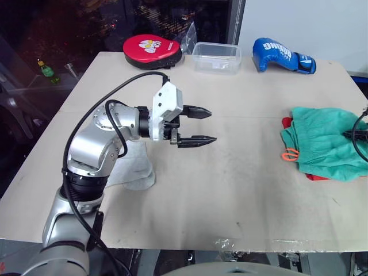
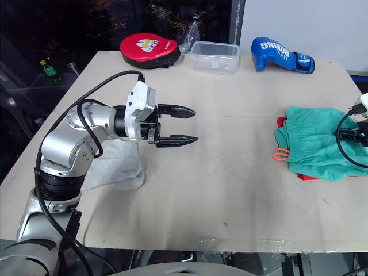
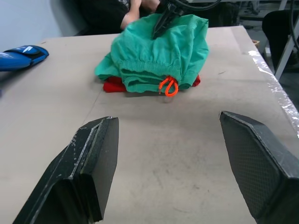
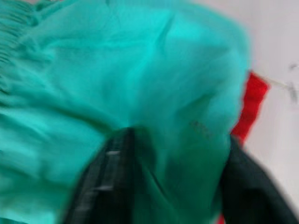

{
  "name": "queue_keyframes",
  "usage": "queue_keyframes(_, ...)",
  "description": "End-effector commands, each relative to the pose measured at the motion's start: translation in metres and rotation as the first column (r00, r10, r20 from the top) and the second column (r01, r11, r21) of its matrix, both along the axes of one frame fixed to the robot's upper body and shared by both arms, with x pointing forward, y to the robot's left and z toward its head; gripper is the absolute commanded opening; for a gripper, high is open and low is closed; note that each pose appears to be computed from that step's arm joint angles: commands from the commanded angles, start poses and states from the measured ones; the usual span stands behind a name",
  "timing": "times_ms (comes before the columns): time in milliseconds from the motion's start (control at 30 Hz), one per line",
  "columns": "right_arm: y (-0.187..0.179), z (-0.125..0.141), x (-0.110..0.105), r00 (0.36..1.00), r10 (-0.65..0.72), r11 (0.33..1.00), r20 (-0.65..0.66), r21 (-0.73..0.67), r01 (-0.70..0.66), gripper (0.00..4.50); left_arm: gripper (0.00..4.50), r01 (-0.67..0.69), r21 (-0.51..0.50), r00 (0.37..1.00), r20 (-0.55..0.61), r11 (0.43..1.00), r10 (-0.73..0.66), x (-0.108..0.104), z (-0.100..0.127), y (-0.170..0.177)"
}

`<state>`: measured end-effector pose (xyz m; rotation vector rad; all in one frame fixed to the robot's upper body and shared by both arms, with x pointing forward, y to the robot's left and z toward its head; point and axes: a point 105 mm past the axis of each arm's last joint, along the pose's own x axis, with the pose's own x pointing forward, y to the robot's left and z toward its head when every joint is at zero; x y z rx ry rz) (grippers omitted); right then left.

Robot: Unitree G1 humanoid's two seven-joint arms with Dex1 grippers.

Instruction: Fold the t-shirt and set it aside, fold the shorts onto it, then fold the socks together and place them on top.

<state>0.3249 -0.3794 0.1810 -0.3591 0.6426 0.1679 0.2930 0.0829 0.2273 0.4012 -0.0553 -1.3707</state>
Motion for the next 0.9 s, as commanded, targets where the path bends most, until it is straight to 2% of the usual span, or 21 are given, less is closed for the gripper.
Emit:
queue_keyframes(33, -0.011, 0.042, -0.009, 0.993, 0.025, 0.996, 0.115, -0.087, -0.015, 3.91, 3.67, -0.042, 0.009, 0.997, 0.064, 0.999, 0.041, 0.003, 0.013, 0.003)
queue_keyframes(67, -0.010, 0.045, -0.013, 0.992, 0.044, 0.996, 0.114, -0.084, -0.035, 4.40, 3.67, -0.053, 0.014, 0.997, 0.065, 0.998, 0.052, 0.004, 0.012, 0.005)
queue_keyframes(200, 0.014, 0.065, -0.023, 0.963, 0.180, 0.984, 0.202, -0.045, -0.175, 4.46, 3.67, -0.086, 0.009, 0.995, 0.054, 0.996, 0.085, 0.005, 0.013, 0.014)
queue_keyframes(267, 0.048, 0.077, -0.025, 0.902, 0.302, 0.947, 0.307, 0.008, -0.320, 4.46, 3.67, -0.109, 0.002, 0.993, 0.039, 0.994, 0.109, 0.005, 0.013, 0.021)
queue_keyframes(333, 0.089, 0.079, -0.033, 0.828, 0.415, 0.878, 0.378, 0.071, -0.473, 4.46, 3.67, -0.150, -0.008, 0.988, 0.022, 0.989, 0.150, 0.008, 0.011, 0.028)
queue_keyframes(367, 0.110, 0.074, -0.038, 0.788, 0.466, 0.834, 0.402, 0.098, -0.543, 4.46, 3.67, -0.165, 0.002, 0.986, 0.016, 0.986, 0.165, 0.009, 0.007, 0.032)
queue_keyframes(467, 0.161, 0.054, -0.051, 0.698, 0.559, 0.720, 0.448, 0.155, -0.677, 4.50, 4.47, -0.207, 0.021, 0.978, -0.004, 0.978, 0.208, 0.007, -0.002, 0.047)
queue_keyframes(567, 0.207, 0.028, -0.069, 0.596, 0.620, 0.580, 0.509, 0.214, -0.786, 4.50, 4.47, -0.271, 0.056, 0.960, -0.051, 0.961, 0.274, -0.007, -0.017, 0.076)
queue_keyframes(667, 0.231, 0.003, -0.082, 0.514, 0.685, 0.484, 0.516, 0.206, -0.851, 4.50, 4.47, -0.363, 0.137, 0.921, -0.096, 0.922, 0.377, -0.026, -0.046, 0.115)
queue_keyframes(700, 0.233, -0.001, -0.084, 0.500, 0.695, 0.467, 0.516, 0.204, -0.860, 4.50, 4.47, -0.374, 0.143, 0.914, -0.108, 0.916, 0.390, -0.031, -0.049, 0.121)
queue_keyframes(833, 0.250, -0.014, -0.088, 0.453, 0.713, 0.401, 0.535, 0.218, -0.890, 4.50, 4.47, -0.402, 0.297, 0.882, -0.127, 0.866, 0.453, -0.056, -0.087, 0.157)
queue_keyframes(900, 0.254, -0.013, -0.086, 0.439, 0.714, 0.385, 0.545, 0.218, -0.897, 4.50, 4.47, -0.387, 0.318, 0.881, -0.150, 0.866, 0.449, -0.066, -0.096, 0.161)
